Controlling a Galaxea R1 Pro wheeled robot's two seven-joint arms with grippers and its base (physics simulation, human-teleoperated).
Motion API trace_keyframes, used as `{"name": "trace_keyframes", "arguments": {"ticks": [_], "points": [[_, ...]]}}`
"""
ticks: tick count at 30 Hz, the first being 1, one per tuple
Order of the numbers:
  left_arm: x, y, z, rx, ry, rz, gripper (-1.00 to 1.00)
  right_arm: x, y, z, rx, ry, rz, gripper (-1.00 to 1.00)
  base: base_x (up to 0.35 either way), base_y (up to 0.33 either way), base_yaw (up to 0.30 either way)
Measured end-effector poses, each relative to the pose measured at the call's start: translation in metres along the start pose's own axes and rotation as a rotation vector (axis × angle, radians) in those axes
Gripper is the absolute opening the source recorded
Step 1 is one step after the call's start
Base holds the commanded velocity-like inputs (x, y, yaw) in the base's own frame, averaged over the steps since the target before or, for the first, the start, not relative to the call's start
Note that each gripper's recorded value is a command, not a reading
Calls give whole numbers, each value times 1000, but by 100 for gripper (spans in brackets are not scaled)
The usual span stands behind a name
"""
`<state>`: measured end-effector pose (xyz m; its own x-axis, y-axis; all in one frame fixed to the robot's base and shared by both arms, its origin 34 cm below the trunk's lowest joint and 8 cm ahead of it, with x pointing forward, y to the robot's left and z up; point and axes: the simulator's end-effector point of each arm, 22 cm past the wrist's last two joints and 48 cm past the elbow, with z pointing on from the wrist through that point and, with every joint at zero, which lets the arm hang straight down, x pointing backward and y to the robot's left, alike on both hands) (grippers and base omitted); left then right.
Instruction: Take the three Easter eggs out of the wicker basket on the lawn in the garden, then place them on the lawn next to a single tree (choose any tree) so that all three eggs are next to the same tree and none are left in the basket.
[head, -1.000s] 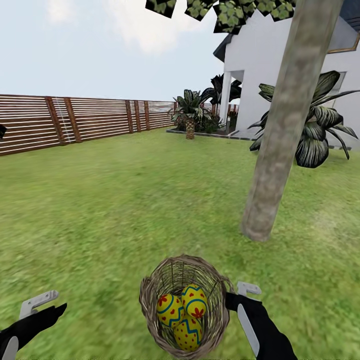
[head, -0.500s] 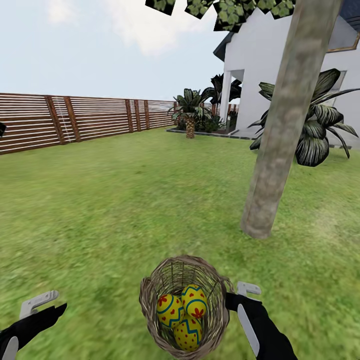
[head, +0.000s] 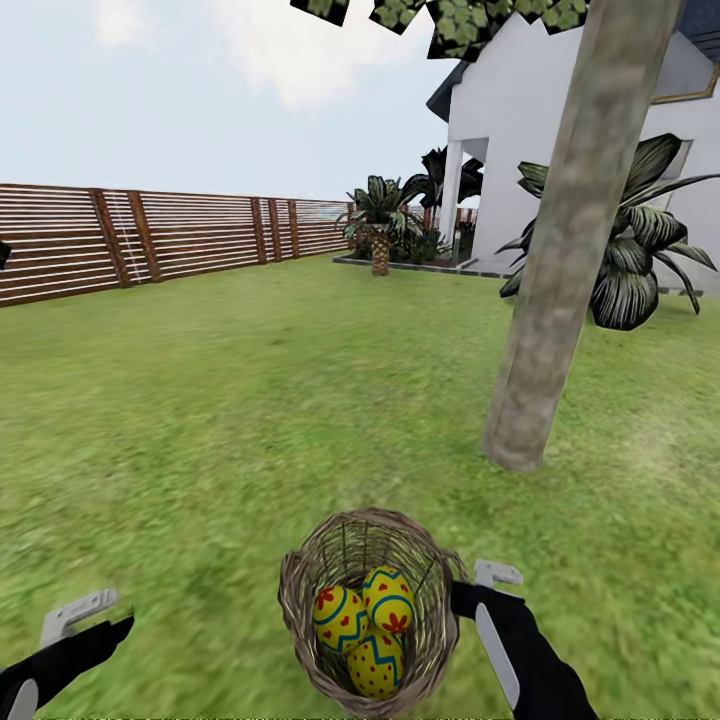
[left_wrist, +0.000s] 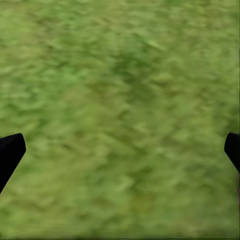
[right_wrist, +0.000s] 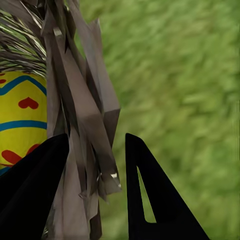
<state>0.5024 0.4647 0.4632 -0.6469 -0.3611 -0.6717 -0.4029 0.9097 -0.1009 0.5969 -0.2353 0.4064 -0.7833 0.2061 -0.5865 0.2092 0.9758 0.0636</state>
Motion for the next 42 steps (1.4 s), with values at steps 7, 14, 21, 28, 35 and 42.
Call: {"name": "trace_keyframes", "arguments": {"ticks": [7, 14, 21, 28, 35, 42], "points": [[16, 4, 10, -1, 6, -2, 100, -1, 0, 1, -8, 1, -4, -100, 0, 0, 0], [20, 5, 13, -1, 7, -3, 100, 19, -2, 16, -1, -7, 8, 100, 0, 0, 0], [17, 4, 11, 0, 6, -3, 100, 20, -2, 16, -1, -3, 7, 100, 0, 0, 0], [5, 1, 2, -2, 6, -2, 100, 8, 0, 5, 1, -2, 5, 100, 0, 0, 0], [-7, -1, -6, -8, 10, -3, 100, -4, 1, -5, 1, -2, 5, 100, 0, 0, 0], [-19, -3, -15, -12, 13, -2, 100, -16, 3, -15, 1, -2, 5, 100, 0, 0, 0]]}}
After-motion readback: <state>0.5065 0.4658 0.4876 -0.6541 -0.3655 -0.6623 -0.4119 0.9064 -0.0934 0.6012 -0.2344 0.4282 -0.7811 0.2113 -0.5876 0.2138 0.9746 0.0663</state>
